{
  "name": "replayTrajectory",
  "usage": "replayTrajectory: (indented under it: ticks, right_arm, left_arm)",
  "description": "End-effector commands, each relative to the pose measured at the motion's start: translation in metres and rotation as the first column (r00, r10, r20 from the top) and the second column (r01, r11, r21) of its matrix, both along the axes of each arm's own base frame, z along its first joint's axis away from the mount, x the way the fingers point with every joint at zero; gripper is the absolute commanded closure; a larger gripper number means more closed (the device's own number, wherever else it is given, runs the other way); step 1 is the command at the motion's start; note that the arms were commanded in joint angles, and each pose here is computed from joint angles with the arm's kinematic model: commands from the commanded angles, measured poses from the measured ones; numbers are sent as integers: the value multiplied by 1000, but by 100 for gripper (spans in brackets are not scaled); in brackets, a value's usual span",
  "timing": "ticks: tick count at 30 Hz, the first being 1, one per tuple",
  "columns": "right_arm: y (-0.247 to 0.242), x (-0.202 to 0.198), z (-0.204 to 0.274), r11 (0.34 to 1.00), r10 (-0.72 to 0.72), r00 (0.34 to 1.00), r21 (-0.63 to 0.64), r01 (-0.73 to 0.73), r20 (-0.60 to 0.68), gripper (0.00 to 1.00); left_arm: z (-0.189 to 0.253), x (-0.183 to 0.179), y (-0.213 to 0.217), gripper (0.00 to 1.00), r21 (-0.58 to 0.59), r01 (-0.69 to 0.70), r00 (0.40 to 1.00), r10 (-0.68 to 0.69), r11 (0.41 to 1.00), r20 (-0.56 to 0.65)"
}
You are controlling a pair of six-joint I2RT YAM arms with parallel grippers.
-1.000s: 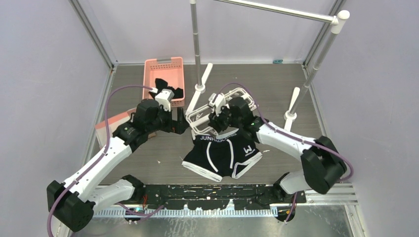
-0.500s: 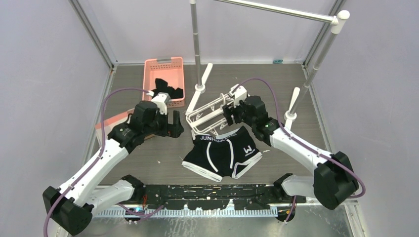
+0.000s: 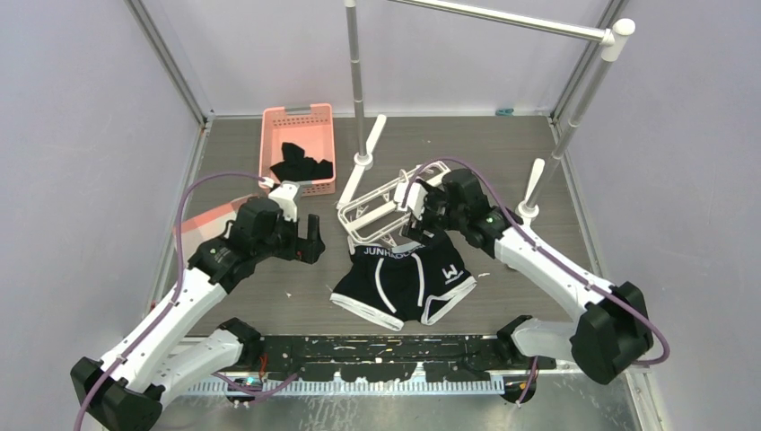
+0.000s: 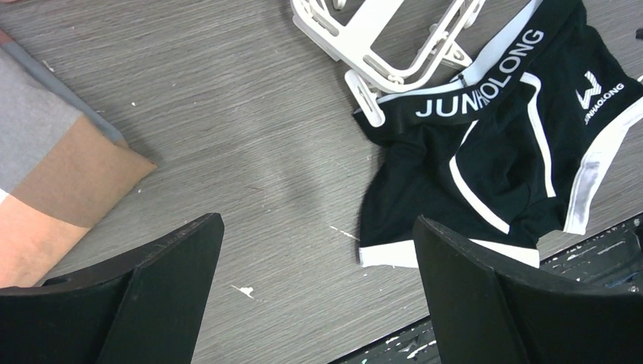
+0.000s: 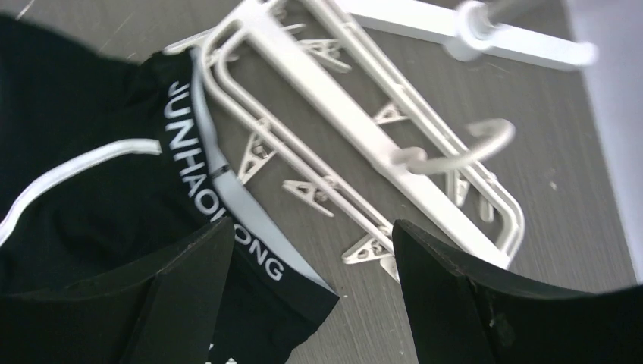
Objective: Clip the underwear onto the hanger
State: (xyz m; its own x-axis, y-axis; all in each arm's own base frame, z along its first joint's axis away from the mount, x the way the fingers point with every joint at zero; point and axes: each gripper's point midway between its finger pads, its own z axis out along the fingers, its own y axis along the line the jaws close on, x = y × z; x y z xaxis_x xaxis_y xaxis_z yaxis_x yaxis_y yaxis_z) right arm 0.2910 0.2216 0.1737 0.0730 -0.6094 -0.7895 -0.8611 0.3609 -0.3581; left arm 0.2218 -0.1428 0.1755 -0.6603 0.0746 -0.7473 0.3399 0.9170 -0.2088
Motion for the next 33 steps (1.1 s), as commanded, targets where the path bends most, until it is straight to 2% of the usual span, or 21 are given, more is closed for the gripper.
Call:
replayTrajectory:
  ticks: [1, 14, 20, 33]
  right_arm:
    - [9, -30, -6, 942, 301, 951, -131, -309, -77, 18]
    - [3, -9, -45, 840, 388, 900, -326, -434, -199, 21]
    - [18, 5, -62, 805, 448, 866, -321, -498, -221, 25]
    - [48, 44, -75, 797, 461, 864, -332, -504, -204, 36]
  left_arm:
    - [6, 2, 3, 1, 0, 1, 999, -1, 1000, 37]
    - [8, -2, 0, 4, -18, 24, 999, -24, 1000, 49]
    - [8, -4, 1, 4, -19, 25, 998, -24, 999, 49]
    - [7, -5, -2, 4, -23, 38, 998, -37, 999, 42]
